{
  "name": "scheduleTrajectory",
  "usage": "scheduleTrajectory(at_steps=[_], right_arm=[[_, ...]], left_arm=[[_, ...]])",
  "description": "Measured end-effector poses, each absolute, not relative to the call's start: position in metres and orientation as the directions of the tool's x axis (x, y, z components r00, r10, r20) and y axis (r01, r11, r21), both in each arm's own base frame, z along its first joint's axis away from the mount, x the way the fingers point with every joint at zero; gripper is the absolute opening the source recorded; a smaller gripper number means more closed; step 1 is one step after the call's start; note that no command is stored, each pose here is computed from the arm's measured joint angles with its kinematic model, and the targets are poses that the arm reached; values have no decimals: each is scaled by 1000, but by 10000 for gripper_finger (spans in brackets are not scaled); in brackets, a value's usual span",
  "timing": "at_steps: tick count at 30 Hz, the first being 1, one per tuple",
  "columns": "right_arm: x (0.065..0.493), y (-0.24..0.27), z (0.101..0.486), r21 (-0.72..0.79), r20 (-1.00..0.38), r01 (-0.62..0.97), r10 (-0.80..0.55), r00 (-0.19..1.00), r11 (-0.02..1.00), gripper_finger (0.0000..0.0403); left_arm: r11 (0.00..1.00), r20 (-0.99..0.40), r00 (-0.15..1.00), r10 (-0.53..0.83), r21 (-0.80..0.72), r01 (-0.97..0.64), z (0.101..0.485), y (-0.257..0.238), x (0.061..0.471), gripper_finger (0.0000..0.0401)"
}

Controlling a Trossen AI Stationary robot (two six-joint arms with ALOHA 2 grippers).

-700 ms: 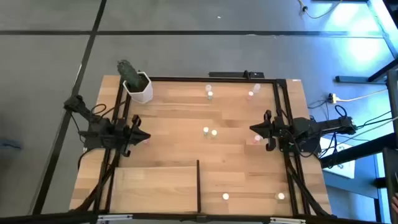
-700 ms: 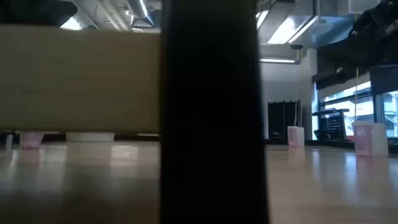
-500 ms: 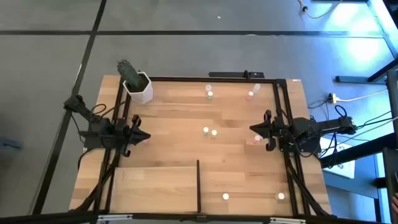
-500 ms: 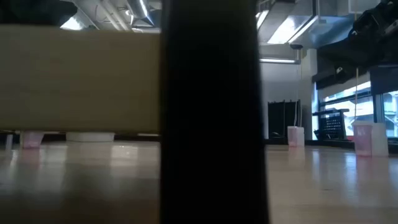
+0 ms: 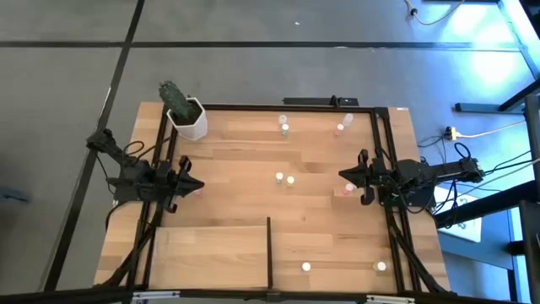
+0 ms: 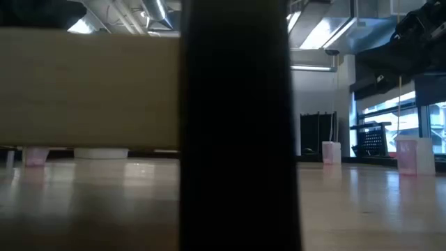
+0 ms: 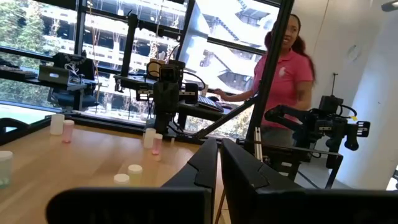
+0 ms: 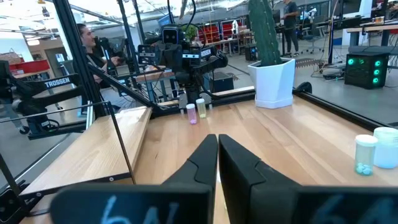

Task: Pick and place medicine bottles onto shelf by color

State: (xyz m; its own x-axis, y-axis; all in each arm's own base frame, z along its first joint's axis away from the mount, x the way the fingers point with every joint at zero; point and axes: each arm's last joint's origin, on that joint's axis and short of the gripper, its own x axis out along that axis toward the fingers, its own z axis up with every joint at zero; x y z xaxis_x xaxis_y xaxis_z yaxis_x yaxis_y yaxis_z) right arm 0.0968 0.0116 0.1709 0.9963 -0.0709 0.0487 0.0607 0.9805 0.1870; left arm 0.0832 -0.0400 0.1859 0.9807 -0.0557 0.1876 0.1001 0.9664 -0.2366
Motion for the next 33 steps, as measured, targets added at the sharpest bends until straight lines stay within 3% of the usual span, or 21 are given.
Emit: scheduleTrajectory(at_steps=[33], right_arm=[[97, 11, 172, 192, 65, 70, -84, 994, 979, 19]], left_arm=[[967, 187, 981, -55, -236, 100, 186, -40, 83, 14]])
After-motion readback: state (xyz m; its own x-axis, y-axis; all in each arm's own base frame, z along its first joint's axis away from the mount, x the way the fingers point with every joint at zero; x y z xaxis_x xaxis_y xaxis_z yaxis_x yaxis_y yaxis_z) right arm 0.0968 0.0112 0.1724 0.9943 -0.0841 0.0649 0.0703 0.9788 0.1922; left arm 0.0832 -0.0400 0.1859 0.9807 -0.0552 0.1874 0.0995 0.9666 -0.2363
